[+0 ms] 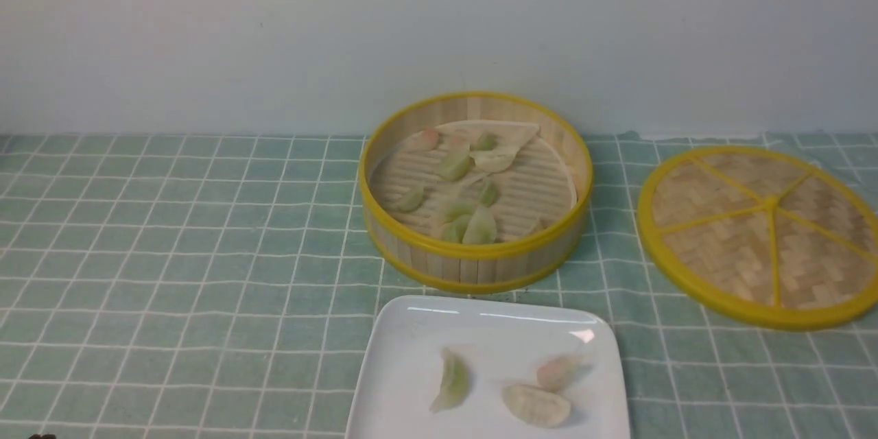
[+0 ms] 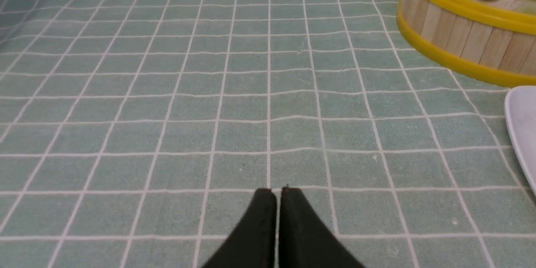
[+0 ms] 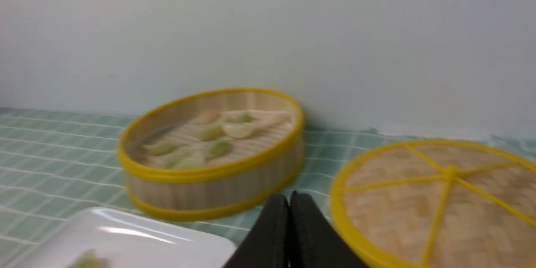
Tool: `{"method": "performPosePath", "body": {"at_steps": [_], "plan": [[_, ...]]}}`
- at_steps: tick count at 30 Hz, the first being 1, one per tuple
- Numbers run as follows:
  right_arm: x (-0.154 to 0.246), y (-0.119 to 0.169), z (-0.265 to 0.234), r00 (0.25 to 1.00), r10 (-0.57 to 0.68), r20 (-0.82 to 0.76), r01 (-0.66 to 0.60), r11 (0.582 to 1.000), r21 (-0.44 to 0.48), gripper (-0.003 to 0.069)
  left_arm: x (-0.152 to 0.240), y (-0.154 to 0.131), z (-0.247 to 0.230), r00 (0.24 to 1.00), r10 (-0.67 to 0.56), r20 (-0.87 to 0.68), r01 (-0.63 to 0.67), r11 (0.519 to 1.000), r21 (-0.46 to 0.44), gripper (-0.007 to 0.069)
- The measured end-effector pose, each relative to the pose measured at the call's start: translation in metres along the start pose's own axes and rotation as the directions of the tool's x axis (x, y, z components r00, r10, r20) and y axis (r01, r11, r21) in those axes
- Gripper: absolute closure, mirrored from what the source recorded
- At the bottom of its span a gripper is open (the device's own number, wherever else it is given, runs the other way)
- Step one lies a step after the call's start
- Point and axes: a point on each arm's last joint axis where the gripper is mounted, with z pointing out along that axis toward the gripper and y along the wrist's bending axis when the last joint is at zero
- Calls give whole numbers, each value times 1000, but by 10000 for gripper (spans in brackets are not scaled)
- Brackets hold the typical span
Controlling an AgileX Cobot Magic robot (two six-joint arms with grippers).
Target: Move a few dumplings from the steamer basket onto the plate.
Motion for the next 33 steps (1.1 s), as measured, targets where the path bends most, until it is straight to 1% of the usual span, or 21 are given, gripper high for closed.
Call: {"method": "performPosePath", "body": {"at_steps": [1,4,6,33], "plan": [[8,-3,2,1000,-8,-14,8,999,42,672,0,0,0,1000,0,0,0,1000,0,631],[34,-11,6,997,-18,-80,28,991,131,672,0,0,0,1000,0,0,0,1000,0,631],[44,-13,8,993,-18,-116,36,988,152,672,0,0,0,1000,0,-1,0,1000,0,631],[44,-14,8,993,-23,-114,41,987,154,672,0,0,0,1000,0,0,0,1000,0,631]]}}
